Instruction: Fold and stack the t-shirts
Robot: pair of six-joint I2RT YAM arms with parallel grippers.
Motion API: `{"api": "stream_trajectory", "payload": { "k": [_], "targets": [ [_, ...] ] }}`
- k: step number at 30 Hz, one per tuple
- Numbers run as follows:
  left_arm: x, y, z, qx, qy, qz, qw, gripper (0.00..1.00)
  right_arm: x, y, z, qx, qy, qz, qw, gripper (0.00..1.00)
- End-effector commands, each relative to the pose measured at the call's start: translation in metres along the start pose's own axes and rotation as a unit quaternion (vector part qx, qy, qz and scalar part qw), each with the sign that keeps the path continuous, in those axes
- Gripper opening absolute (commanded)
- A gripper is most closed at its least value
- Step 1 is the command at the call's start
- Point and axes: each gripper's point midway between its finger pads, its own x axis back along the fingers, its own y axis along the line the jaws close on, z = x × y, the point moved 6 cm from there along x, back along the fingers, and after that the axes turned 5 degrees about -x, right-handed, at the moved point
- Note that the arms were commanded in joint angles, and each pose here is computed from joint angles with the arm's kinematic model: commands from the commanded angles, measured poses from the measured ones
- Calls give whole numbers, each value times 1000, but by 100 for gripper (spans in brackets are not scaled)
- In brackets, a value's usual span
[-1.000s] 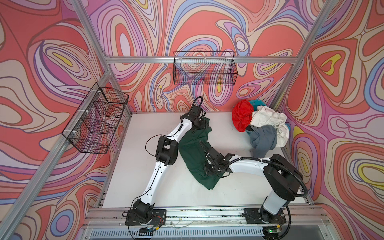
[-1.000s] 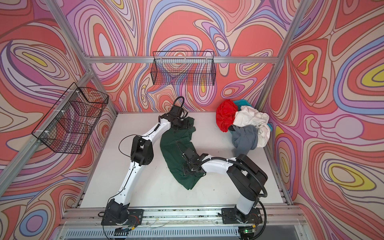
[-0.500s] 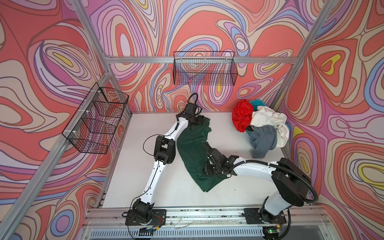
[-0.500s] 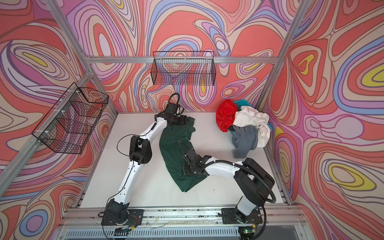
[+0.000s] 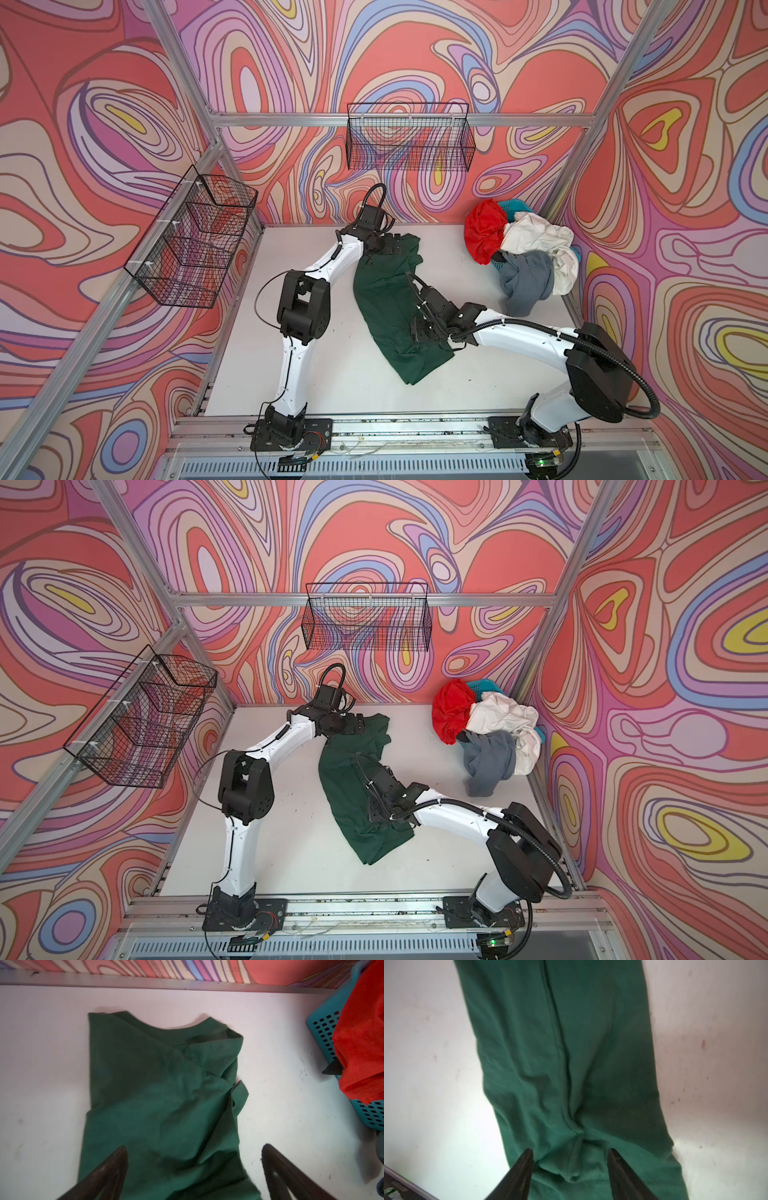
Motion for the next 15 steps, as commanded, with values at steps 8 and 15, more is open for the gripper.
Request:
{"api": "stream_trajectory", "payload": {
  "k": [8,15],
  "targets": [
    [89,46,38,80,-128,-63,987,100,-18,18,-106,11,-76,-35,996,58],
    [134,52,112,123,-169,-42,977,100,-96,4,-149,10,-58,12,998,51]
  ]
}}
